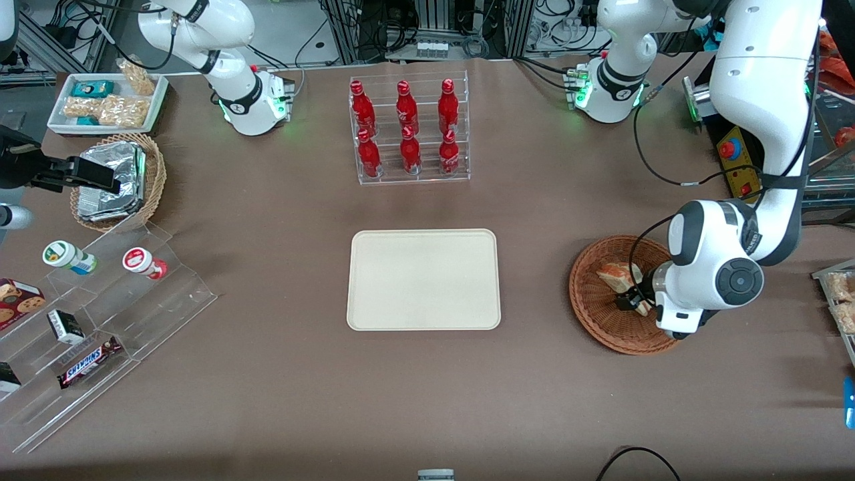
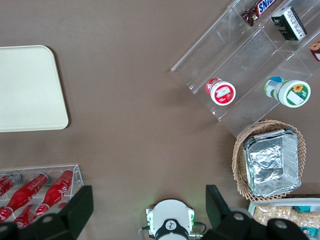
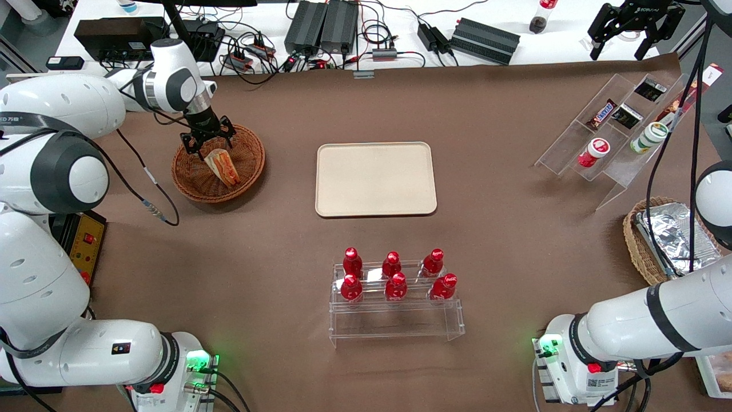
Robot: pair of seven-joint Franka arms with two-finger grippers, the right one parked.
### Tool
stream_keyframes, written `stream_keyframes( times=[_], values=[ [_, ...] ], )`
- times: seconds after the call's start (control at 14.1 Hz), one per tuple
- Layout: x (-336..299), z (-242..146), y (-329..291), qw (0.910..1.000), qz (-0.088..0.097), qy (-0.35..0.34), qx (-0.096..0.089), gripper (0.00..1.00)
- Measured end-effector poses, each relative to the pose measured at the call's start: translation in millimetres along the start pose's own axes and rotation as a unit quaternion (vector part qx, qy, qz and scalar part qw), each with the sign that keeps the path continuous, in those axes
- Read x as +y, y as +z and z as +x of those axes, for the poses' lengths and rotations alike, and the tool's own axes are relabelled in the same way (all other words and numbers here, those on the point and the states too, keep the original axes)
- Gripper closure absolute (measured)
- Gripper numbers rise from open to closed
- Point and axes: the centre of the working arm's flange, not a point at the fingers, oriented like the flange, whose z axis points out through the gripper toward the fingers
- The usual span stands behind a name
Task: Place sandwich from basket to tray
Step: 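Lower the left gripper onto the sandwich and close on it, then lift the sandwich with the left gripper and carry it over the tray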
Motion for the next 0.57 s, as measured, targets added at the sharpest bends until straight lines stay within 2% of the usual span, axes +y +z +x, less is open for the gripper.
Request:
stream_keyframes(
  times=[0.14,0.28,0.42,0.57],
  values=[
    [-3.7,-0.5,14.5,0.9999,-0.005,-0.010,0.006,0.00],
    [-4.1,-1.5,19.0,0.9992,-0.008,-0.039,0.008,0.04],
    [-4.0,-1.5,17.1,0.9983,-0.009,-0.057,0.009,0.23],
    [-3.9,-1.3,12.2,0.9980,-0.012,-0.061,0.012,0.48]
  ],
)
